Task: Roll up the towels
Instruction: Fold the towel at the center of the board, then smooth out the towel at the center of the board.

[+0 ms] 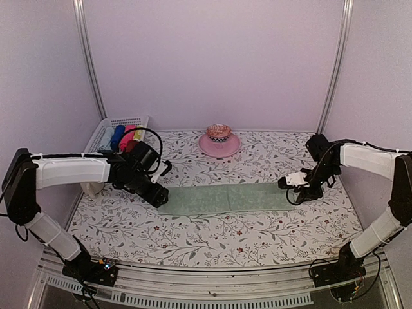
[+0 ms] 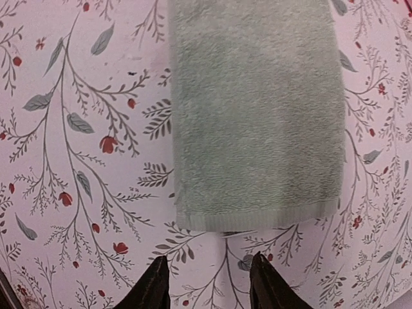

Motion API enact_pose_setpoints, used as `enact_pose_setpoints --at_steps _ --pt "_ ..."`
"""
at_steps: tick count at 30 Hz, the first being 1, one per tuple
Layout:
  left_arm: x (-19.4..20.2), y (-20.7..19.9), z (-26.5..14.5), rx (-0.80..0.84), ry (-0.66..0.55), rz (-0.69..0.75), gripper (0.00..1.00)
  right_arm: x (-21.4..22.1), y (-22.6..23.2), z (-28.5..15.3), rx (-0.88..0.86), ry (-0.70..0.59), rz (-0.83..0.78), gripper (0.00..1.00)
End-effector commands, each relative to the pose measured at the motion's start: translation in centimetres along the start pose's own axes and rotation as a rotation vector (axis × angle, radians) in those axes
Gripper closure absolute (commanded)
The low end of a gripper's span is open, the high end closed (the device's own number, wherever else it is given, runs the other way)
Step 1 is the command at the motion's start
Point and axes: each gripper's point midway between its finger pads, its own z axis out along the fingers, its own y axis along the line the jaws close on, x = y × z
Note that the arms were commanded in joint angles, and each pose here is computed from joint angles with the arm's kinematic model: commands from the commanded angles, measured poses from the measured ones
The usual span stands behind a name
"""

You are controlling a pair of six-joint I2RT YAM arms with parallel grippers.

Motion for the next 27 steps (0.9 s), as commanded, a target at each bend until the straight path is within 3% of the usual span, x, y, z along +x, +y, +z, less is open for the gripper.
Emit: enact_pose_setpoints --at_steps 1,4,6,10,12,20,27 --pt "-1.3 1.9 -1.0 -0.049 -0.081 -0.046 0.2 -2.2 -4.0 -2.0 0.084 -0.072 0.146 0.56" --pt "-2.1 3.2 -0.6 -0.091 -0.117 -0.082 0.21 -2.5 -6.9 -1.4 0.094 -0.093 0.306 0.56" --pt "-2.7 3.9 -0.3 -0.12 -0.135 -0.103 0.28 -2.3 -8.5 -0.5 0.113 -0.092 0.39 0.6" --pt "-4.1 4.0 0.5 -0.113 -0.173 -0.12 0.58 -2.9 -10.1 1.0 0.073 -0.118 0.499 0.87" --pt "-4.7 3.7 1.1 -0.095 -0.187 -0.122 0.69 -3.1 -10.0 2.1 0.03 -0.121 0.536 0.94" --pt "-5.9 2.9 3.3 -0.053 -0.181 -0.108 0.91 -1.7 -10.5 4.8 0.021 -0.062 0.597 0.95" --pt "-5.0 2.8 5.9 -0.055 -0.105 -0.096 0.95 0.1 -11.2 6.8 0.043 0.022 0.637 0.95"
